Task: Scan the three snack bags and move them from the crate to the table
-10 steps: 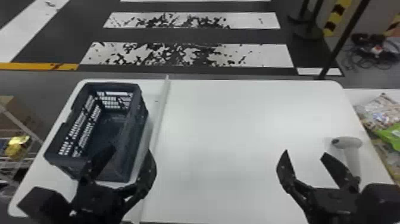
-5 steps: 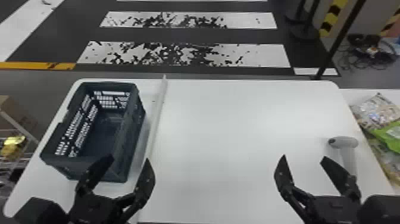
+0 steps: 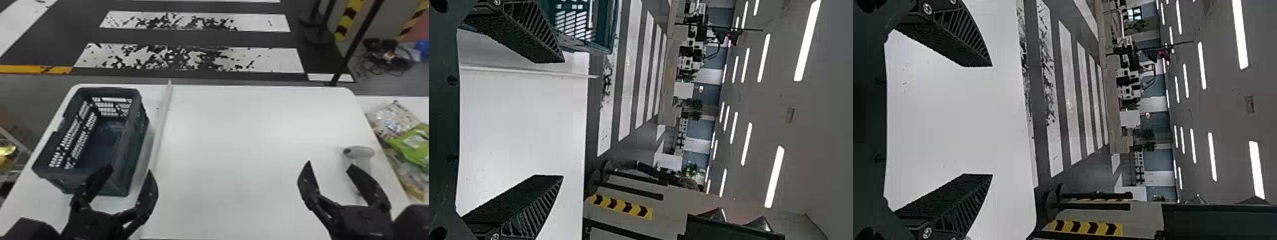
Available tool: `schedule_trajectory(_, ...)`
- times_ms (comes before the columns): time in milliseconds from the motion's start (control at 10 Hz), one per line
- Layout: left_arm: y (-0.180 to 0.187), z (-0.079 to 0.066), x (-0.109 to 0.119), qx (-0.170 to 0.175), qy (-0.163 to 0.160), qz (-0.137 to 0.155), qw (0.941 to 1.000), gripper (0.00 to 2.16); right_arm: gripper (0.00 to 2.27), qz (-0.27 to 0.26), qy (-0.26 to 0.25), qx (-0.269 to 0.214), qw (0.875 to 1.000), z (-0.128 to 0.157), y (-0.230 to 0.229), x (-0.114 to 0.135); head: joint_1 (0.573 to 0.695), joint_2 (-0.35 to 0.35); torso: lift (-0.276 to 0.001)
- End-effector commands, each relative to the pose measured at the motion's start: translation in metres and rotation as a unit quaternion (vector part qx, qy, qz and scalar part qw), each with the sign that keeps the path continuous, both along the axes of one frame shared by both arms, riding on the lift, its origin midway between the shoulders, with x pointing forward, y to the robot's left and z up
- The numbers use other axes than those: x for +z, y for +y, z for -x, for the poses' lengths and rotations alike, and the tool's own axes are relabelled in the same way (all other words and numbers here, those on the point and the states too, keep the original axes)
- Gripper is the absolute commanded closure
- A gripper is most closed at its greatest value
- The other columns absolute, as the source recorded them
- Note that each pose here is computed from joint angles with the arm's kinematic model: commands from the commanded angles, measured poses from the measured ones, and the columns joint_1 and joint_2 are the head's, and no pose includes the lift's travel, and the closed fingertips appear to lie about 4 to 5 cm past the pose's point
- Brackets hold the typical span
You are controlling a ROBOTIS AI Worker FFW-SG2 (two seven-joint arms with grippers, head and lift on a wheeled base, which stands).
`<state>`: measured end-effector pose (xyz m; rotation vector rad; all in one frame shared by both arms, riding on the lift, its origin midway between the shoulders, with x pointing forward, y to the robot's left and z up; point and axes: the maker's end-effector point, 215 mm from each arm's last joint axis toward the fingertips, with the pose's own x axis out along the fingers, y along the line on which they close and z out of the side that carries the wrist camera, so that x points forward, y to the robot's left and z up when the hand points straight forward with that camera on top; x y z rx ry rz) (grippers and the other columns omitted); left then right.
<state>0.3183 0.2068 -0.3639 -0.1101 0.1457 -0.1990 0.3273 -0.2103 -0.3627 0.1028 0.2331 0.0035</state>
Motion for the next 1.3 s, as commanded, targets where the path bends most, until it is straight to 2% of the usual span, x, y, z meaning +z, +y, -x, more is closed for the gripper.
schedule_trajectory(0,0.000,-0.001,0.000,0.000,-0.001,0.000,1.0000,0.04,0.10,-0.004,-0.001,-0.001,1.000,0.000,0.000,0.001,0.695,-0.007,-0.062)
schedule_trajectory(500,-0.003,-0.006,0.004,-0.003,-0.006,0.001,1.0000,0.04,0.11,-0.004,-0.006,-0.001,1.000,0.001,-0.002,0.010,0.695,-0.011,-0.062)
schedule_trajectory(1200,-0.004,-0.004,0.004,-0.004,-0.006,0.003,1.0000,0.04,0.11,-0.004,-0.006,-0.001,1.000,0.003,-0.003,0.012,0.695,-0.020,-0.062)
